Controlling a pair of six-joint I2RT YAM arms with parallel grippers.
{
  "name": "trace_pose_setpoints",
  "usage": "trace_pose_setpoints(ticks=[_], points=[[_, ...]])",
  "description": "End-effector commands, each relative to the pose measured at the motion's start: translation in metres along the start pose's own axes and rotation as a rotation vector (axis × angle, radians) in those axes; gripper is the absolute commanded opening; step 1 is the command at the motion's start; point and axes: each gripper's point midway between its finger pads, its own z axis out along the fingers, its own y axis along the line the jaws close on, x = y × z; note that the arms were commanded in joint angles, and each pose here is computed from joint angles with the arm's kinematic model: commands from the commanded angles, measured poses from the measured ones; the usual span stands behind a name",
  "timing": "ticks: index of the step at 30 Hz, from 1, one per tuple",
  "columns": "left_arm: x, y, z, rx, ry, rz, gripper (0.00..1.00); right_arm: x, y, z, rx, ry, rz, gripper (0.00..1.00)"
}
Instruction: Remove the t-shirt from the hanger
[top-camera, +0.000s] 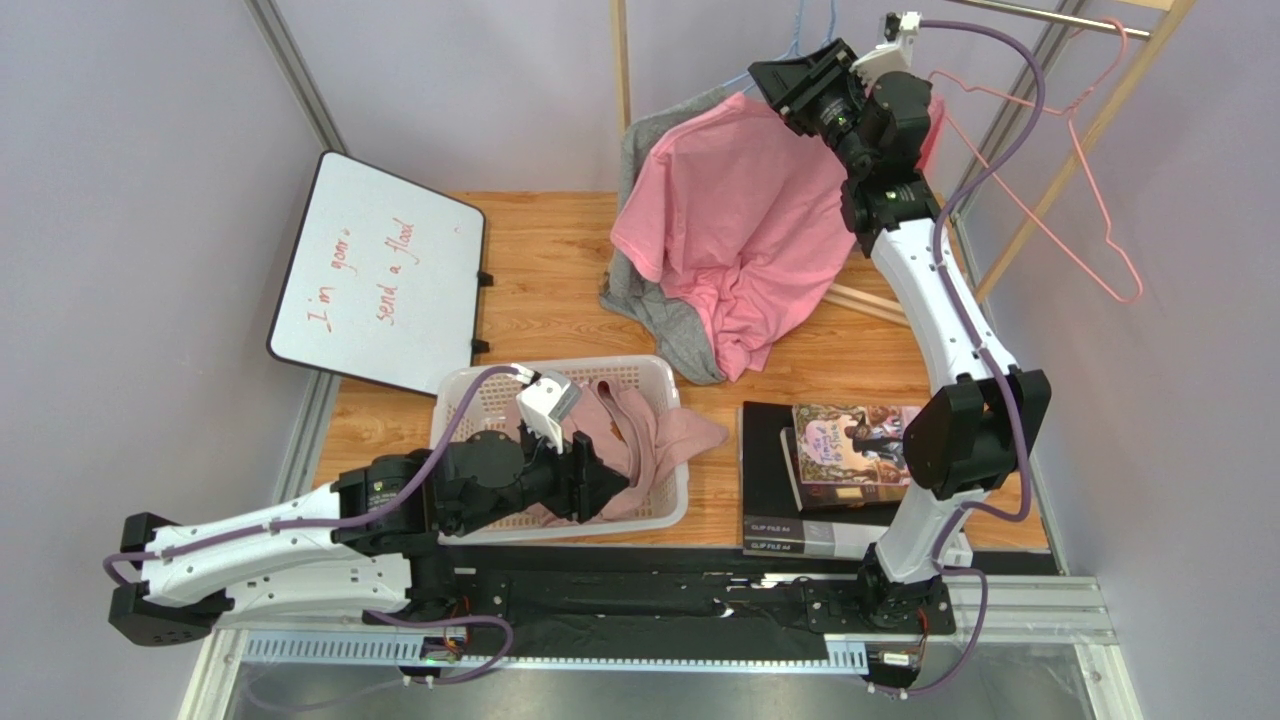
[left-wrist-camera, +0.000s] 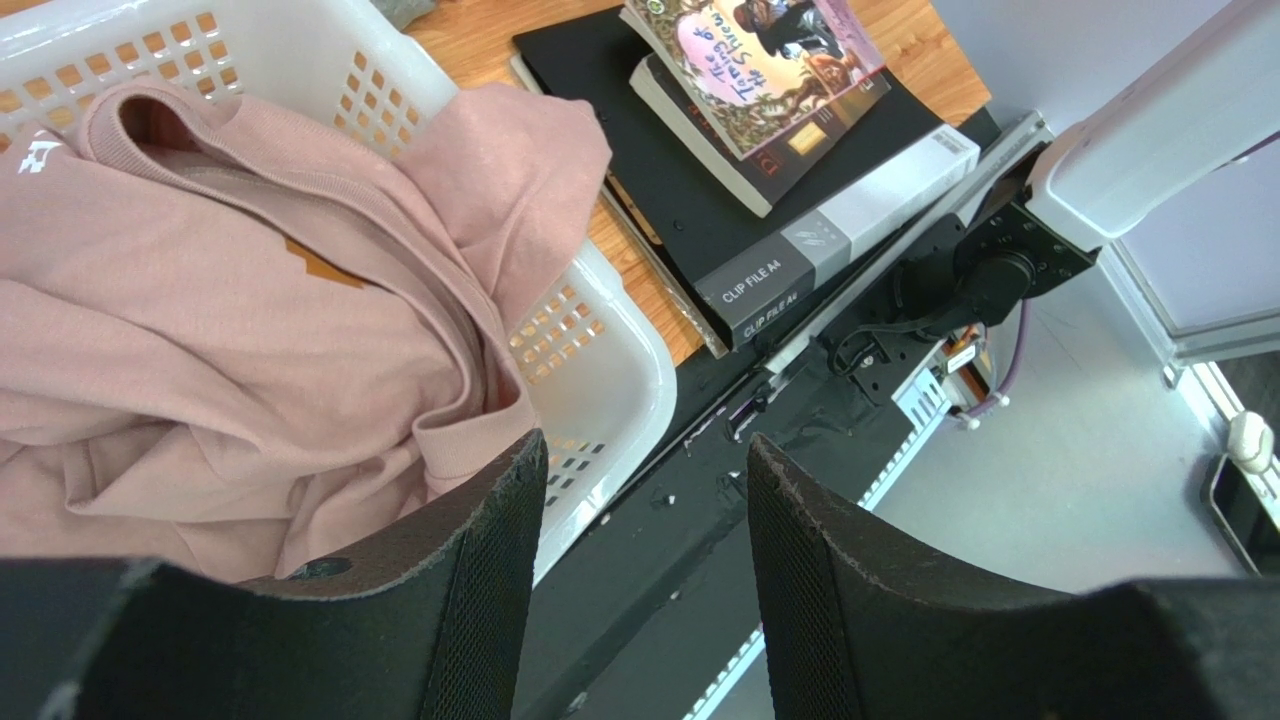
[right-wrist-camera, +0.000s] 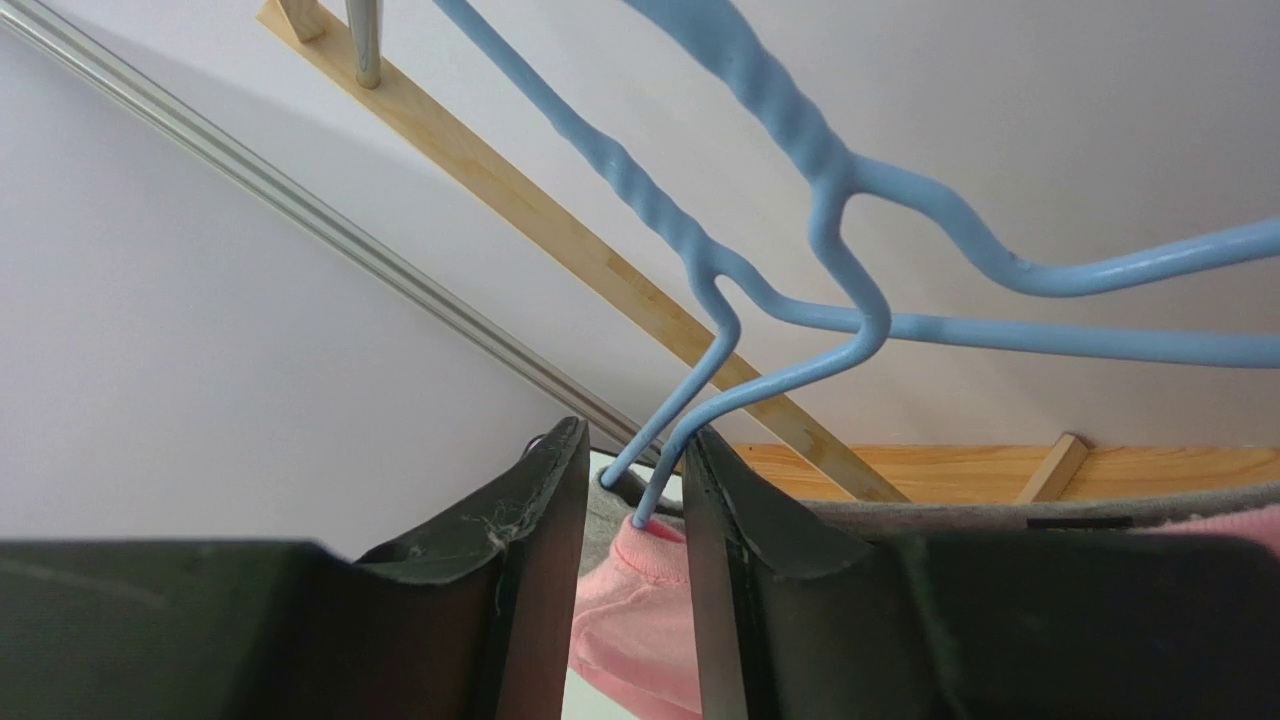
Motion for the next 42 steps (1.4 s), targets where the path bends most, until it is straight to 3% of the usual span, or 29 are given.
trace_pose_setpoints(ticks=[1,4,7,11,12,13,26,33,42], points=[[-0.005,0.001,-0.002,-0.002,-0.025,-0.017,0.57,-0.021,0.029,0.001,-0.078,-0.054,-0.015,0.32],[-0.004,0.001,-0.002,-0.001,-0.022,-0.015,0.57,-0.02,0.029,0.003,-0.085,-0.05,-0.011,0.27],[-0.004,0.001,-0.003,0.001,-0.021,-0.017,0.57,-0.018,0.029,0.004,-0.082,-0.043,-0.001,0.12],[-0.004,0.002,-0.004,0.001,-0.026,-0.02,0.57,-0.014,0.026,-0.002,-0.054,-0.041,-0.006,0.08],[-0.004,0.002,-0.003,-0.001,-0.024,-0.02,0.57,-0.018,0.031,-0.006,-0.056,-0.049,-0.012,0.01],[-0.004,0.002,-0.003,-0.001,-0.024,-0.02,0.57,-0.016,0.03,-0.008,-0.044,-0.043,-0.012,0.0],[-0.006,-0.006,0.001,0.018,-0.016,-0.014,0.57,-0.042,0.065,-0.05,-0.101,-0.122,-0.116,0.0],[-0.006,-0.01,0.003,0.037,-0.015,-0.015,0.57,-0.035,0.056,-0.057,-0.096,-0.105,-0.344,0.0],[-0.005,-0.012,0.007,0.036,-0.007,-0.001,0.57,-0.019,0.026,-0.061,-0.089,-0.092,-0.749,0.0]])
